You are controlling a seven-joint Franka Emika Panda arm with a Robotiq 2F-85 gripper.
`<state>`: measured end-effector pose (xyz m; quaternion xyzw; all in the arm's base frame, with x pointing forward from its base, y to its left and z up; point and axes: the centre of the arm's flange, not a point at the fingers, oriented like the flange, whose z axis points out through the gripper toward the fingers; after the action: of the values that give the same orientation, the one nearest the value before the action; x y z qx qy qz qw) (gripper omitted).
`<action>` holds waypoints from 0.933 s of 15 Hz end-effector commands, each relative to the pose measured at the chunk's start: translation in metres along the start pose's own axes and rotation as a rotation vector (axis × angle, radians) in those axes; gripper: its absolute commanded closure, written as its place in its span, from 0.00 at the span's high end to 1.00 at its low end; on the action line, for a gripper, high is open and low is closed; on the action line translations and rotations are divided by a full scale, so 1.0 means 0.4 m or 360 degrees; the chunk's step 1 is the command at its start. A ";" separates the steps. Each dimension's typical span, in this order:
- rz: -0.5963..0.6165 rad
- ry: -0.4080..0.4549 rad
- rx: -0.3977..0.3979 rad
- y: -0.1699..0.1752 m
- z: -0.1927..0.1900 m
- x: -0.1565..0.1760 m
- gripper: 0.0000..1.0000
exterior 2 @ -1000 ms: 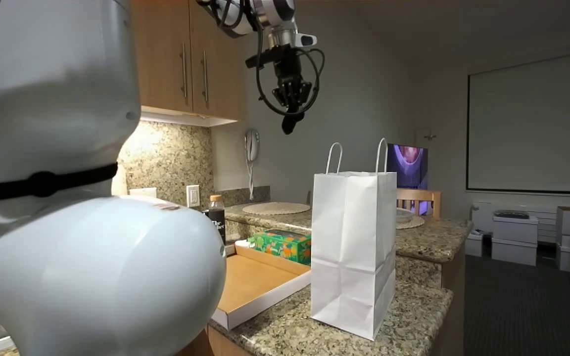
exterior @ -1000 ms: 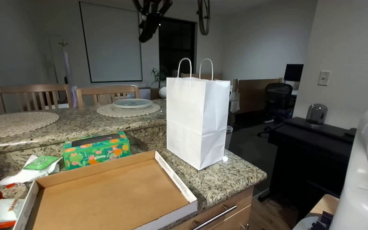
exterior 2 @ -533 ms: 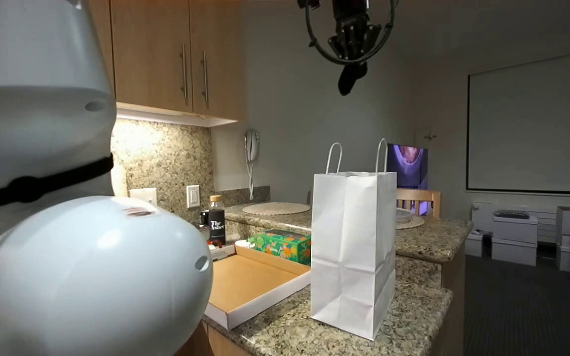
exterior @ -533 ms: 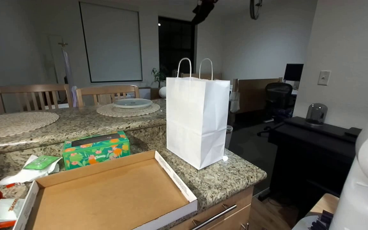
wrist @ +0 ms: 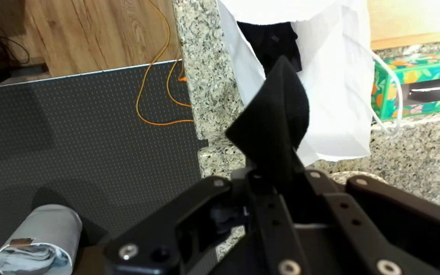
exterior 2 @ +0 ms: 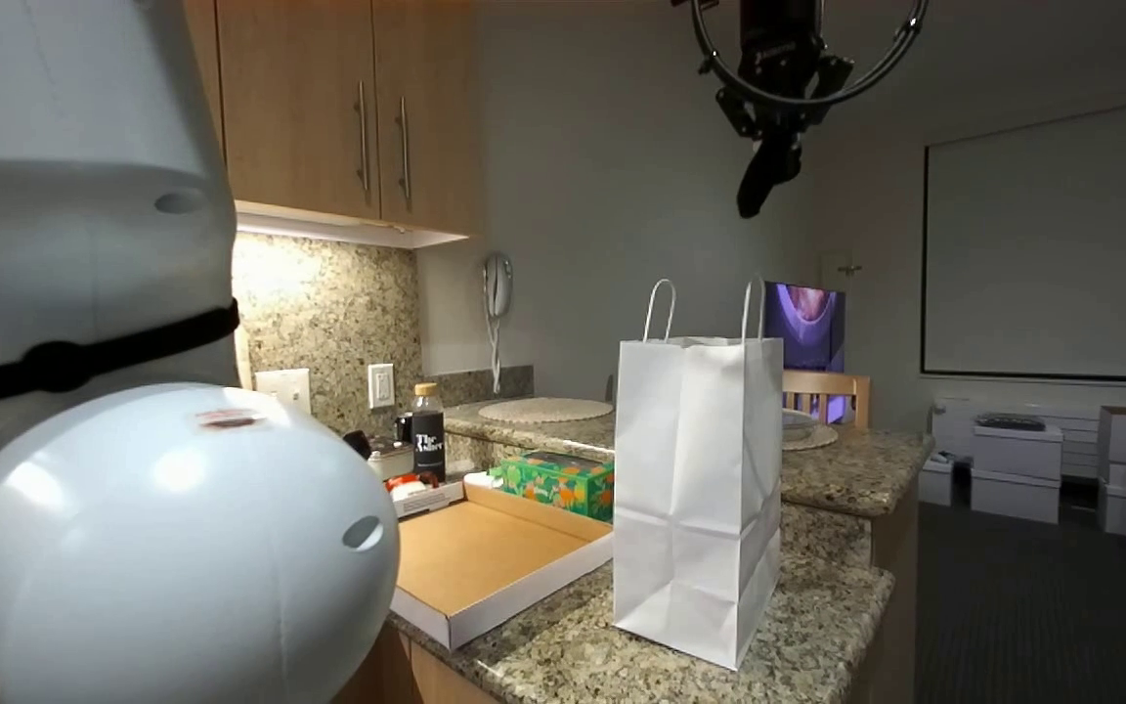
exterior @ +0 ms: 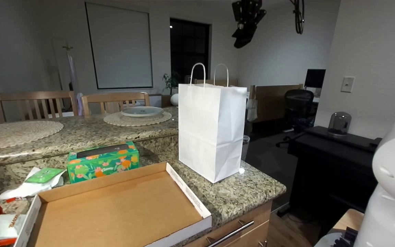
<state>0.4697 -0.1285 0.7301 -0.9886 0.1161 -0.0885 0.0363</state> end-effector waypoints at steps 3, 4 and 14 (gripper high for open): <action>-0.0205 -0.0066 -0.0068 -0.167 0.044 0.001 0.09; -0.0225 -0.0083 -0.0073 -0.200 0.056 0.006 0.09; -0.0107 -0.0146 -0.0055 -0.253 0.100 0.067 0.77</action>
<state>0.5249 -0.0390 0.6925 -0.9955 0.0803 -0.0465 0.0176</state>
